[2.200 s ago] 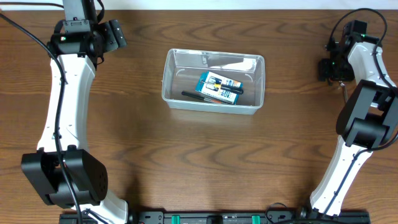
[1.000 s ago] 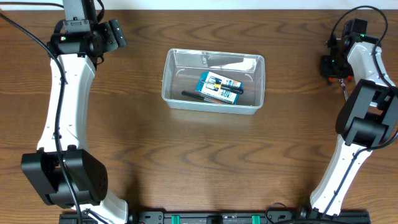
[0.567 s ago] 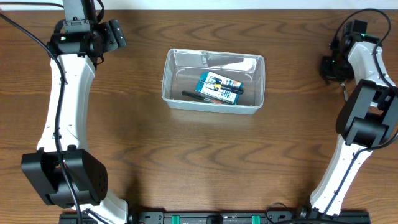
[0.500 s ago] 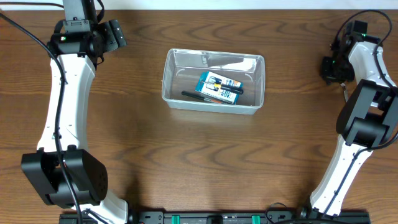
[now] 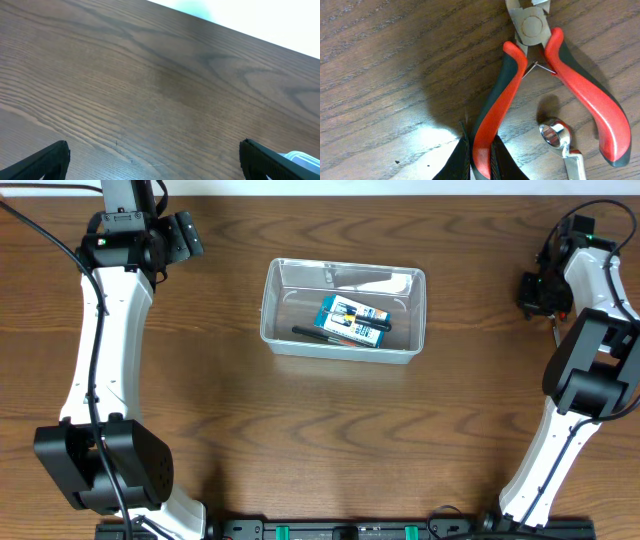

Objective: Pack container
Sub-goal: 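Grasp the red-handled pliers by the handle with the right gripper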

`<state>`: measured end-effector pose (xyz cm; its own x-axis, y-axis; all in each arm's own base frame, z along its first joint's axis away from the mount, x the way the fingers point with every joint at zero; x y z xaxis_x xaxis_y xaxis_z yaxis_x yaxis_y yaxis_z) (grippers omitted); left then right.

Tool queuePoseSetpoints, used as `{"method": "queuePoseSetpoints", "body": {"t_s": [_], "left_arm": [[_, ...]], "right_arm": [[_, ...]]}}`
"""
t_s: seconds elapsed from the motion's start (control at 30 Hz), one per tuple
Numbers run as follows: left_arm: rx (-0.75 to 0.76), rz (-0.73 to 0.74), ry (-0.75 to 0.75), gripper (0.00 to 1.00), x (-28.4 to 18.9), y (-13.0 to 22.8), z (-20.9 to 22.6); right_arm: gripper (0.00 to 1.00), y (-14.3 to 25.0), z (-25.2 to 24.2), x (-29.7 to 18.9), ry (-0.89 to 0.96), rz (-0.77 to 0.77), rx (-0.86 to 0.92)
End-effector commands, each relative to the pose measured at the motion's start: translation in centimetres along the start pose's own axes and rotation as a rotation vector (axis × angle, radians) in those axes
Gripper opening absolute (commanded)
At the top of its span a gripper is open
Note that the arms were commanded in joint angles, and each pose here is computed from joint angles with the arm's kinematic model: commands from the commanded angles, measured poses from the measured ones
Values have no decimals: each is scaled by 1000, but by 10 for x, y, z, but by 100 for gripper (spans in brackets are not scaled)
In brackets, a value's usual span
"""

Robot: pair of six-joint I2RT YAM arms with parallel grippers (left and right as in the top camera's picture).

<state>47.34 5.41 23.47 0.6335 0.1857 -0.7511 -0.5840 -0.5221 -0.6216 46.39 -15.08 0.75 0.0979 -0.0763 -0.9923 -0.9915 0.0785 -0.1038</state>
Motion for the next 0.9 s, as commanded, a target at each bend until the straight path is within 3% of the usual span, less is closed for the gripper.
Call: {"method": "queuePoseSetpoints", "body": {"t_s": [0.0,0.33,0.87], "left_arm": [[12,-1,-20,98,5,-1,3],[12,-1,-20,98,5,-1,3],[12,-1,-20,98,5,-1,3]], "right_arm": [[1,27,-7,38,6,117,23],[1,12,-12,23,20,76,12],[1,-58,-28,-81,55,-164,-8]]}}
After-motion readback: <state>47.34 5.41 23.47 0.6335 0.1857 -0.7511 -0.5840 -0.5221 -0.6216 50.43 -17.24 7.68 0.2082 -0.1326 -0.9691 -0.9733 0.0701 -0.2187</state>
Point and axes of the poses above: each gripper's point midway between its finger pads, its own x axis out along the fingers, its own z axis along the line the jaws close on, y = z × x, the point moved 1 cm from there along -x, back along the fingers, and after that the axes turned 15 degrees about -x, right-handed, at the moved point
